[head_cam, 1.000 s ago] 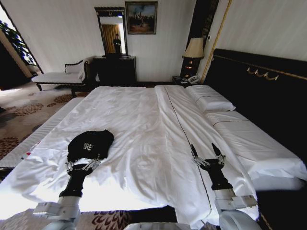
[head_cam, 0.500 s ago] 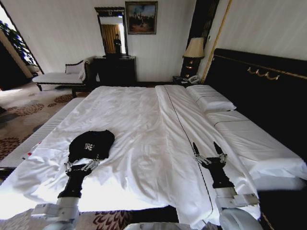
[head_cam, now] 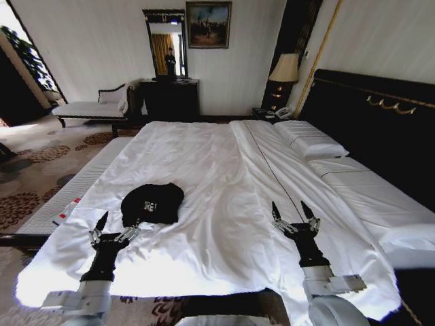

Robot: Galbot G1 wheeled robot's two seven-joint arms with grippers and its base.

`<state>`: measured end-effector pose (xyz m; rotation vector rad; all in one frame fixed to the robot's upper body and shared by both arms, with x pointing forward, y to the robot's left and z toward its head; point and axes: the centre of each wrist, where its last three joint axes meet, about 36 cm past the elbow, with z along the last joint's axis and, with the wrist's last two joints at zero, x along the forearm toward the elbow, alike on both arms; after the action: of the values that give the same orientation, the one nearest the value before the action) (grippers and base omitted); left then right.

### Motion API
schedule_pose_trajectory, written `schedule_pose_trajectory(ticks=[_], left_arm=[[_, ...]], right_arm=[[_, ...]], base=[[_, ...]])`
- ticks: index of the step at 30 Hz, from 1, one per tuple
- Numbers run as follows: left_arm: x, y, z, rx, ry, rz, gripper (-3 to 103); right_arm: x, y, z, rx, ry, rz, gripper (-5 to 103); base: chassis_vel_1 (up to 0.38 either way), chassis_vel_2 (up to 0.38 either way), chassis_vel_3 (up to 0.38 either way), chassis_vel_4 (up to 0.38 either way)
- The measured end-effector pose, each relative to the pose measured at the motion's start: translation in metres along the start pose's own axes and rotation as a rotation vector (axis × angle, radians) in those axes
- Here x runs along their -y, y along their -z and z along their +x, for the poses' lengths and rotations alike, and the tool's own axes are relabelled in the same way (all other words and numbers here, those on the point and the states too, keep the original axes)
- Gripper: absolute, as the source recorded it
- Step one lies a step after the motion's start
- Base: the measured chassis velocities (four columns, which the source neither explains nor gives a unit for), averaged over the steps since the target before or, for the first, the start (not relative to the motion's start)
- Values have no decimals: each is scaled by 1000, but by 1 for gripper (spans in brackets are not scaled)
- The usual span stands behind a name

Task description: Fold the clothes on the bed.

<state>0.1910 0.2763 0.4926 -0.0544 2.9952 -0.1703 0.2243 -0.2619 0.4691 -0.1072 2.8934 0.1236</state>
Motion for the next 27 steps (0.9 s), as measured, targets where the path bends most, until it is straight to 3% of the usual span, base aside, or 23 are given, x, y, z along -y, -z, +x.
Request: schedule_pose_trajectory(ticks=[8,17,21,27], left_arm=[[-1,0,2,5,9,-3,100],[6,5,4,1,3,17,100],[5,5,5,-7,8,16,100],[6,5,6,-5,11,17,100]], right_arm=[[-2,0,1,1,3,5,100],[-5,-1,1,1,5,11,100],[-13,5,2,7,3,-57,100],[-13,7,2,9,-4,-68,100]], base=[[161,137,-158,-150],[0,0,0,0],[16,26,-14,-14],[67,63,-53,-67]])
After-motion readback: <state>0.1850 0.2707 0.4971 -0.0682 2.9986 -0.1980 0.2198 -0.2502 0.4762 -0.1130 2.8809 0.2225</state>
